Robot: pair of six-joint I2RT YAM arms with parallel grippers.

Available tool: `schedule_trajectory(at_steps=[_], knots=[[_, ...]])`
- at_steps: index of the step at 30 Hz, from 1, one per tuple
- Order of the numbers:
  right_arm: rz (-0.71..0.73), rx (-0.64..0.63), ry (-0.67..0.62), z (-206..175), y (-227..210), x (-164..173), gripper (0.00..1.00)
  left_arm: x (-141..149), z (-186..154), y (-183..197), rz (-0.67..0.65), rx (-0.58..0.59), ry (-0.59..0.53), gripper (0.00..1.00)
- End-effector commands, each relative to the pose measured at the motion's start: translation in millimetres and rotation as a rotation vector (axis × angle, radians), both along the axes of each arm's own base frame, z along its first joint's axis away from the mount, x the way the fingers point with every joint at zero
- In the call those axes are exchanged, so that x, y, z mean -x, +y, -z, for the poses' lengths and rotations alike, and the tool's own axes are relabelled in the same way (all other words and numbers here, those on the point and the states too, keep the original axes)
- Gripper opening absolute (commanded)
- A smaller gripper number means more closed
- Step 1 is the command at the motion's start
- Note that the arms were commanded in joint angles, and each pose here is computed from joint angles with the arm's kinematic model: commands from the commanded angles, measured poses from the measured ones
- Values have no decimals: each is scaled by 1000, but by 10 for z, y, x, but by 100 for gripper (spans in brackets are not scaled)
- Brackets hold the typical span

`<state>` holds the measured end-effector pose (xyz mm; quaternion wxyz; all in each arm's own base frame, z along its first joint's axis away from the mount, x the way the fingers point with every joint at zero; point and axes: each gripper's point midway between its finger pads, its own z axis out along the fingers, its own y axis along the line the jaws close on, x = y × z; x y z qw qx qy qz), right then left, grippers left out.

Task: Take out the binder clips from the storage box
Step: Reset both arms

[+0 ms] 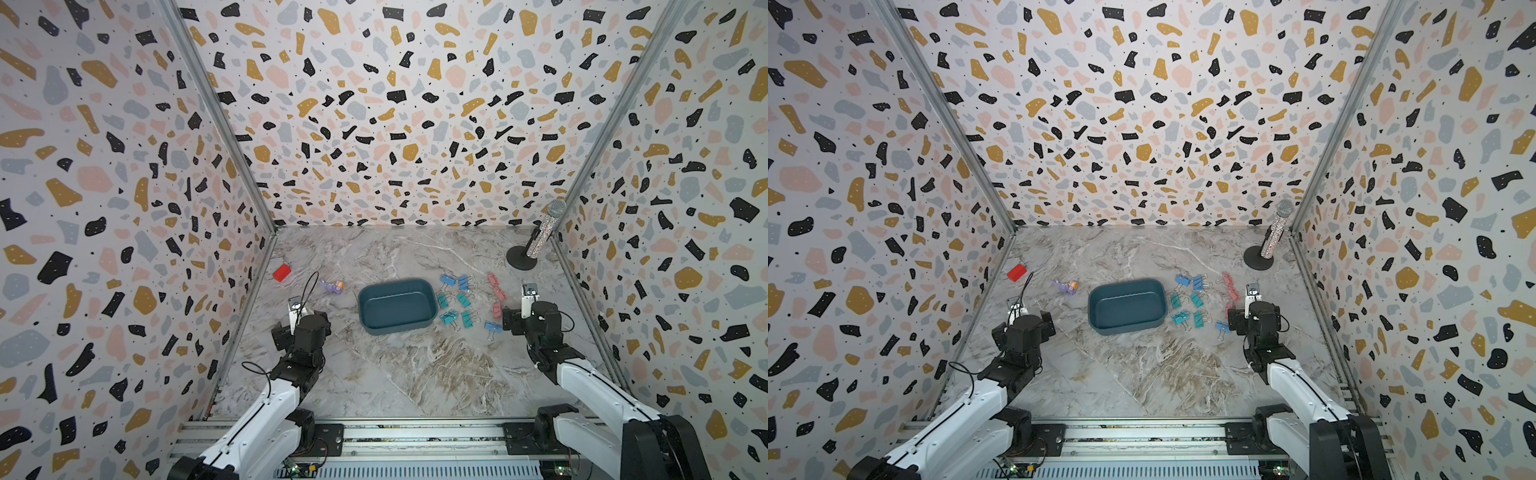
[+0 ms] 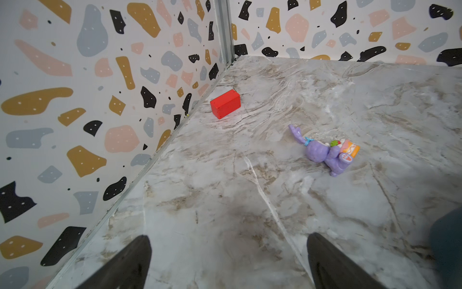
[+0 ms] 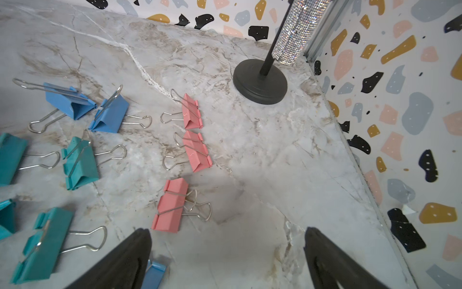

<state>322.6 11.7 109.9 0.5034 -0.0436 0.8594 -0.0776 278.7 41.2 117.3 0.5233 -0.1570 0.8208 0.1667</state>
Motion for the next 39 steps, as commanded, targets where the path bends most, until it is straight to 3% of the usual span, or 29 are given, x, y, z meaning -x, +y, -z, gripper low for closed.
schedule_trajectory(at_steps=[1, 7, 11, 19, 39], knots=[[-22, -18, -82, -135, -26, -118, 100, -113, -136, -12, 7, 25, -127, 100], [-1, -37, -95, 11, -113, -278, 100, -245, -148, -40, 51, 6, -156, 100], [-22, -35, -120, 4, -97, -428, 100, -485, -141, -12, 85, 5, -162, 100], [-18, -53, -113, 268, -111, -624, 100, -883, 174, -311, 272, -26, -85, 100], [-38, -54, -114, 270, -80, -622, 100, -899, 180, -345, 294, -26, -55, 100]])
